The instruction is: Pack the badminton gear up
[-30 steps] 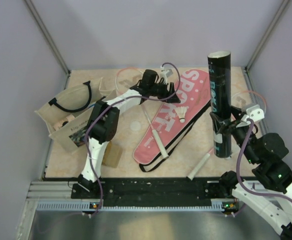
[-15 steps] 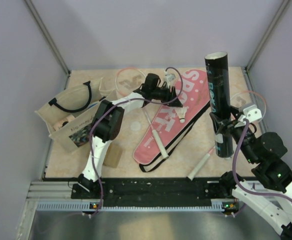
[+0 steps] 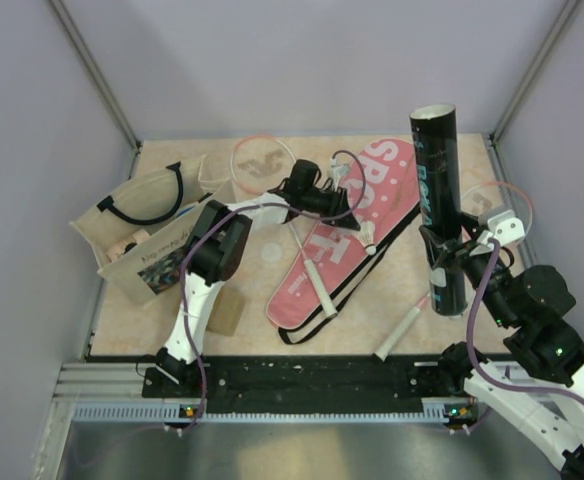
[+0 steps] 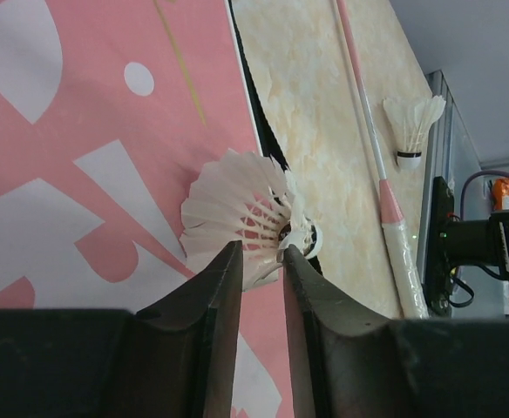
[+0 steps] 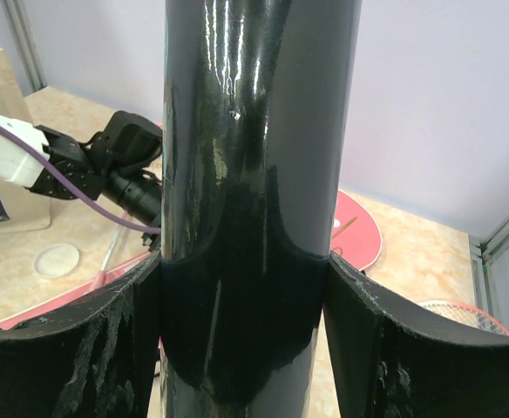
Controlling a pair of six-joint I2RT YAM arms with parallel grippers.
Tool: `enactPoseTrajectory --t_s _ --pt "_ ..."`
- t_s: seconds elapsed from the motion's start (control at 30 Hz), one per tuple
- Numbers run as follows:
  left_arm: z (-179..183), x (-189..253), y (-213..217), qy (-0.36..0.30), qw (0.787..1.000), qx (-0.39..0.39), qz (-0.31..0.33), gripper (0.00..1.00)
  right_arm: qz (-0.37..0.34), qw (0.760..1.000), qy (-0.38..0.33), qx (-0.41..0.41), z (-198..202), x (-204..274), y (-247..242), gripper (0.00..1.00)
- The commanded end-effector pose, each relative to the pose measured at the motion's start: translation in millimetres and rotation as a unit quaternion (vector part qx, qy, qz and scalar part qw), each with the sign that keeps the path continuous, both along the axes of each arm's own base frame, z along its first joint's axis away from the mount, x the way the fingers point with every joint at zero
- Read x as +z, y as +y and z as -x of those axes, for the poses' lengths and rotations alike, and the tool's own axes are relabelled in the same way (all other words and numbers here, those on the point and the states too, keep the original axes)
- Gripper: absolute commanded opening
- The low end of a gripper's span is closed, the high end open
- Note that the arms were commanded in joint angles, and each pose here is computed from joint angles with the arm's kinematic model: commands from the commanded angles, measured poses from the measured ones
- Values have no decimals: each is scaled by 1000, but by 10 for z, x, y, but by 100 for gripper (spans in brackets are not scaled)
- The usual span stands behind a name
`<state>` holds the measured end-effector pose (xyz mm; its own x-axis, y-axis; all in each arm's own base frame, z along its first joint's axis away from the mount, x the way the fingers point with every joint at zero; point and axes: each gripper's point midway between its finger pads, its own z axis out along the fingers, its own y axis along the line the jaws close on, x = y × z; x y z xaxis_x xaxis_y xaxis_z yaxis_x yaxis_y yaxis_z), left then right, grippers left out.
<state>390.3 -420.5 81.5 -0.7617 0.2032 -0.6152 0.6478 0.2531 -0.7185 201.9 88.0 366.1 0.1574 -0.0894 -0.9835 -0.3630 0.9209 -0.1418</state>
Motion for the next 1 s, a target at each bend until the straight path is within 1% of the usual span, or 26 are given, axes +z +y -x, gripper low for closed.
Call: enactPoseTrajectory --t_s 0.0,0.03,0.1,0.17,0.23,0.33,0.47,0.57,0.67,0.73,0.83,0.97 --pt "67 433 -29 -50 998 -18 35 26 -35 999 -35 6 75 273 -22 44" --pt "77 433 -18 -49 998 -18 37 19 -34 999 -33 6 67 257 -16 44" --pt "122 493 -9 -44 998 -21 44 9 -33 999 -31 7 62 237 -8 44" --pt "164 578 0 -41 997 -22 58 0 -30 999 -29 9 57 207 4 44" --pt "207 712 20 -42 996 -18 75 0 -26 999 -24 12 42 151 28 44" --pt "211 911 84 -67 994 14 90 0 -18 999 -18 31 44 73 108 43" --pt "280 1346 214 -85 987 38 133 0 1 998 -13 63 61 -46 232 43" --pt "302 1623 355 -97 984 65 135 0 31 996 -13 84 64 -167 307 43" --pt "303 1824 517 -137 980 105 103 0 80 987 -21 141 154 -308 467 43" --pt "276 1894 667 -163 975 140 62 0 110 978 -19 177 225 -408 554 43" --pt "307 2073 929 -197 963 183 7 0 143 966 -1 215 300 -574 638 44" --pt "373 2335 1337 -211 942 253 -65 0 190 948 3 256 391 -746 697 44"
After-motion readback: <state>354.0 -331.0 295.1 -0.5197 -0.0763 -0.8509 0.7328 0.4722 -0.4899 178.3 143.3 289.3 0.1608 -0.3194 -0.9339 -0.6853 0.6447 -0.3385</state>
